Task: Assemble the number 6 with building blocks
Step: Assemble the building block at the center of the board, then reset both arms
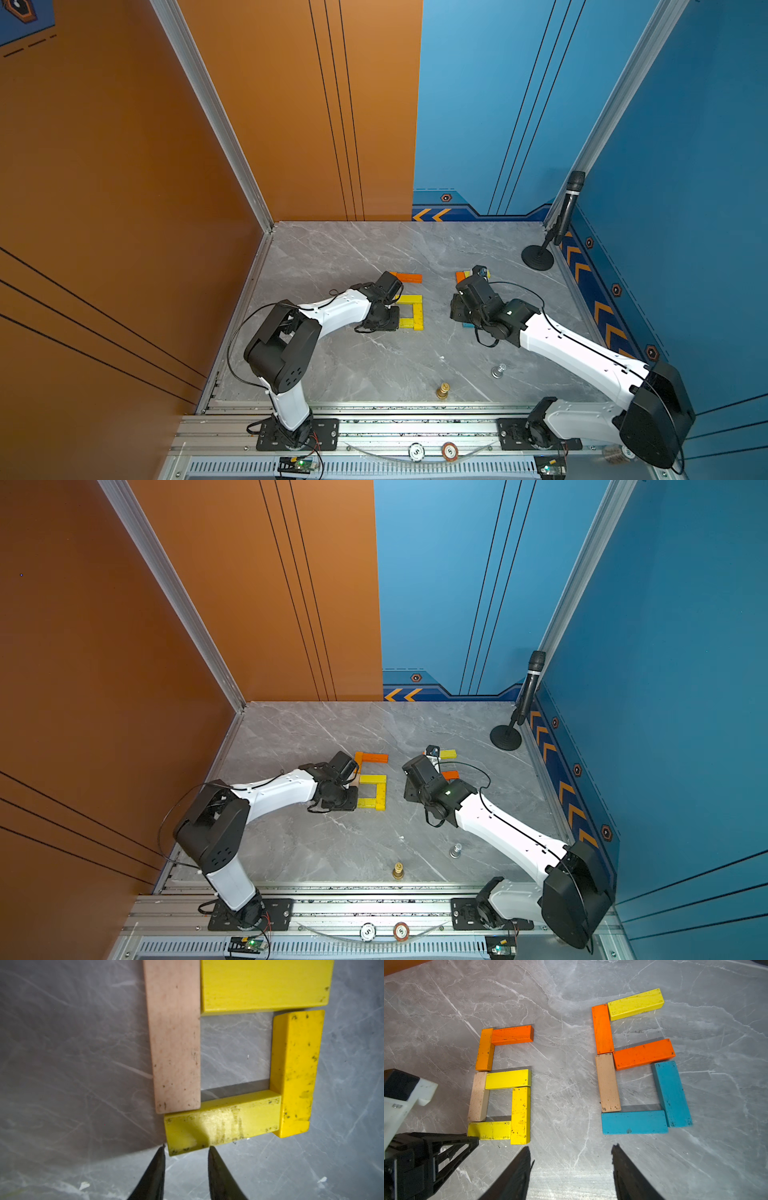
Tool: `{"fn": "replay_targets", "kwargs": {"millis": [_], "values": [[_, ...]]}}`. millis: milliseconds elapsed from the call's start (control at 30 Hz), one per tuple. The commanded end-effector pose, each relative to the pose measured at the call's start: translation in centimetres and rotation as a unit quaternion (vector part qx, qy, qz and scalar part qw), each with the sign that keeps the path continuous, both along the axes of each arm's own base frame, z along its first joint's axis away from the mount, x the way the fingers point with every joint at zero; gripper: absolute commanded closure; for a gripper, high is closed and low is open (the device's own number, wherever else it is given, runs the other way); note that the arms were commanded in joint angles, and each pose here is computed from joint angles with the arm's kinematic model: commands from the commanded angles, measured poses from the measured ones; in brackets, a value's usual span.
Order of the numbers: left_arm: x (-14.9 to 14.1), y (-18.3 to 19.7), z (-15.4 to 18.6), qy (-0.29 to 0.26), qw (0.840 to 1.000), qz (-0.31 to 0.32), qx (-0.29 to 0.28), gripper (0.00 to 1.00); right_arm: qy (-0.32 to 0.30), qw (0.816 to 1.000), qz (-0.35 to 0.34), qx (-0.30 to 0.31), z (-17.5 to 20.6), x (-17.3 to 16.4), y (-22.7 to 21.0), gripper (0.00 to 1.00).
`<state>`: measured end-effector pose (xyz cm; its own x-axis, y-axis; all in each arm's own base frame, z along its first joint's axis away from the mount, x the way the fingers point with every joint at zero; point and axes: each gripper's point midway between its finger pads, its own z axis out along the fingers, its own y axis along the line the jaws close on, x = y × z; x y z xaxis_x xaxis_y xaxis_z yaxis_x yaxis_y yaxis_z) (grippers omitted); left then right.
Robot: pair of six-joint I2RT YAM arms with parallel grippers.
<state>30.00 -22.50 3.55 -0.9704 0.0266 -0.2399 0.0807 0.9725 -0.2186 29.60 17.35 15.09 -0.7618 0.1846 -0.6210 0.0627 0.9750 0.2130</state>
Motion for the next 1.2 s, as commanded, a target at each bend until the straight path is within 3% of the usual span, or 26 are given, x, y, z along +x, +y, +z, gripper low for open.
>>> {"fn": "replay_targets", "kwargs": {"millis": [0, 167, 300, 367, 467, 567, 700, 767, 867, 967, 1100, 1167], "values": [[0.2, -0.1, 0.3, 0.002, 1.000, -0.002, -0.008, 0.64, 0.011, 1.000, 0.013, -0.011, -0.9, -0.4, 0.2, 0.37], [0.0, 0.6, 2.2, -0.017, 1.000, 0.008, -0.011, 0.59, -0.016, 0.998, 0.028, -0.048, 0.8, 0.5, -0.6, 0.29], [0.4, 3.1, 6.1, -0.066, 0.997, 0.029, 0.008, 0.32, -0.077, 0.991, 0.018, -0.104, 3.6, 2.4, -3.4, 0.03], [1.2, 5.6, 8.5, -0.101, 0.993, 0.054, 0.028, 0.19, -0.118, 0.984, -0.002, -0.135, 5.0, 3.5, -5.4, 0.00], [2.8, 10.4, 12.8, -0.167, 0.979, 0.103, 0.052, 0.04, -0.162, 0.972, -0.033, -0.169, 6.1, 5.2, -9.1, 0.00], [4.7, 16.1, 16.2, -0.262, 0.949, 0.143, 0.100, 0.02, -0.192, 0.962, -0.054, -0.186, 5.1, 6.1, -12.8, 0.00], [6.6, 21.5, 15.4, -0.357, 0.911, 0.154, 0.136, 0.02, -0.218, 0.959, -0.071, -0.169, 1.7, 6.8, -16.3, 0.00], [7.2, 23.4, 13.6, -0.378, 0.899, 0.170, 0.139, 0.02, -0.212, 0.958, -0.062, -0.183, -0.1, 7.2, -17.0, 0.00], [7.7, 24.3, 9.4, -0.366, 0.905, 0.166, 0.138, 0.02, -0.203, 0.960, -0.043, -0.187, -2.6, 7.8, -17.0, 0.00], [8.3, 23.7, 6.1, -0.366, 0.909, 0.121, 0.159, 0.02, -0.228, 0.959, -0.041, -0.166, -3.7, 8.4, -16.6, 0.00], [9.6, 24.2, 7.0, -0.429, 0.882, 0.129, 0.147, 0.02, -0.215, 0.961, -0.054, -0.166, -4.0, 9.4, -17.8, 0.01], [9.8, 24.0, 5.9, -0.440, 0.878, 0.124, 0.141, 0.02, -0.226, 0.961, -0.074, -0.143, -4.1, 9.5, -19.2, 0.01]]}}
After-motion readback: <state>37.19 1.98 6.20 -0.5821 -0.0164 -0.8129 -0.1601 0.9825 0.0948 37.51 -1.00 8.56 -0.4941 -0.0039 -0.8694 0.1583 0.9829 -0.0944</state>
